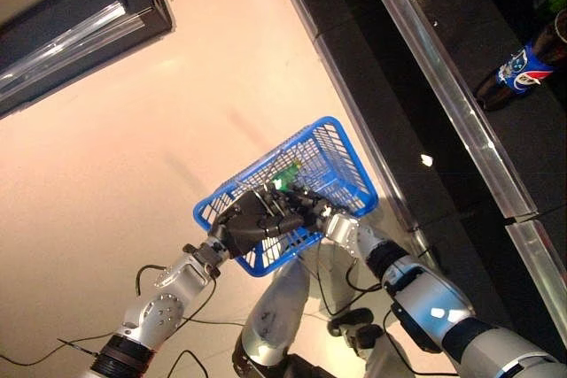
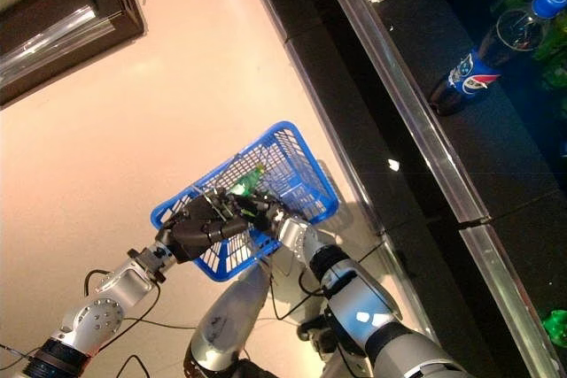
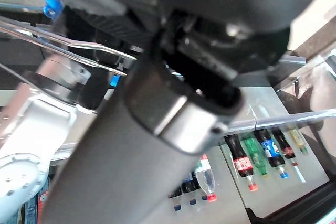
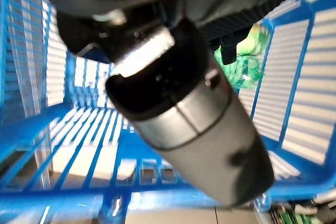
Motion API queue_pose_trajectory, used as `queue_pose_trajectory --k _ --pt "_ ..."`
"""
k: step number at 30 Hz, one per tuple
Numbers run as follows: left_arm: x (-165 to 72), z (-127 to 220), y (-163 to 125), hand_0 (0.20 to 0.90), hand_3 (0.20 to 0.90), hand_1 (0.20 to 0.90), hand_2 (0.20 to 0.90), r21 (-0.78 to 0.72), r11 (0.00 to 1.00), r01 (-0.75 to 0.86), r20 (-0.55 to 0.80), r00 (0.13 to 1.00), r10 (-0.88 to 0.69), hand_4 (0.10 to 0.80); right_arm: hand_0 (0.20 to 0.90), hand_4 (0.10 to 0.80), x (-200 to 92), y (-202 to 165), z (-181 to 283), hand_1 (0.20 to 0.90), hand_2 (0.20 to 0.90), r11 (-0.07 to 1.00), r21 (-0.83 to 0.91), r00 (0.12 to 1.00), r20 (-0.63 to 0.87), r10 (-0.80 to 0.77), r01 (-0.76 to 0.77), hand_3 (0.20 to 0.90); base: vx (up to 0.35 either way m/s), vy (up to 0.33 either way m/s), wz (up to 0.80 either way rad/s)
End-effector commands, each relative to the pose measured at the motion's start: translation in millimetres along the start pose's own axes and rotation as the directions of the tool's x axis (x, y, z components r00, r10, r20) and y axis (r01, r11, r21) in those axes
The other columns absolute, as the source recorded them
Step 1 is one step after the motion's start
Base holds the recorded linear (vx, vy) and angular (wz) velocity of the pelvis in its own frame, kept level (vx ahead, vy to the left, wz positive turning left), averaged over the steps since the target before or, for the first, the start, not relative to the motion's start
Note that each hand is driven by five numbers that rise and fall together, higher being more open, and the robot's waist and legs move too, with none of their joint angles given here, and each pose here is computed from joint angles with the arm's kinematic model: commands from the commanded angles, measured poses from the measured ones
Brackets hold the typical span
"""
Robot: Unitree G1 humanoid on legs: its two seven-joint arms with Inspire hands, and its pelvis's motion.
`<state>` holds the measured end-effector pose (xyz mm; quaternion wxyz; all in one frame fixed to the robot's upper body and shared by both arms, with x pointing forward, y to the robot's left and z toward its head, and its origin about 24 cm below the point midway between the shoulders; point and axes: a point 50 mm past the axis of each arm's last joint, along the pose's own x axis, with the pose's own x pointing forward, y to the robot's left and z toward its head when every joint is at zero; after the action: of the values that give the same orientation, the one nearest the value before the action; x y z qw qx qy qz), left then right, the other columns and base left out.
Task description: Pick up the drink and place into the basket.
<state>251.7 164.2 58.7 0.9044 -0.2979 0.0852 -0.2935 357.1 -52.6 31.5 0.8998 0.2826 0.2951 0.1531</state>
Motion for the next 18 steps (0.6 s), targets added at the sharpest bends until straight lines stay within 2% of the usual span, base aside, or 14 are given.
queue_pose_trajectory --k 1,11,13,18 --pt "17.2 60.5 -107.4 0.3 0.2 0.3 0.3 0.129 0.807 0.576 0.29 0.756 -0.586 0.1 0.9 0.8 3.3 83.9 24.1 0.9 0.9 0.954 -0.003 0.951 0.077 0.3 -0.301 0.9 -0.006 -0.001 0.03" --pt "16.9 59.5 -100.3 0.3 0.2 0.3 0.3 0.083 0.838 0.539 0.306 0.786 -0.537 0.1 0.9 0.8 -1.9 79.6 36.9 0.9 0.9 0.941 0.016 0.928 0.173 0.33 -0.337 0.9 -0.006 0.008 -0.01" --pt "16.2 58.3 -95.7 0.3 0.2 0.3 0.3 0.031 0.85 0.525 0.313 0.803 -0.507 0.1 0.9 0.8 -6.5 77.6 45.0 0.9 0.9 0.935 -0.006 0.912 0.22 0.347 -0.354 0.9 -0.019 0.028 -0.04" --pt "10.7 53.3 -82.9 0.3 0.2 0.3 0.3 -0.023 0.873 0.488 0.347 0.822 -0.451 0.1 0.9 0.8 -20.6 54.4 51.1 0.9 0.9 0.925 -0.018 0.88 0.302 0.366 -0.379 0.9 -0.038 0.021 -0.07"
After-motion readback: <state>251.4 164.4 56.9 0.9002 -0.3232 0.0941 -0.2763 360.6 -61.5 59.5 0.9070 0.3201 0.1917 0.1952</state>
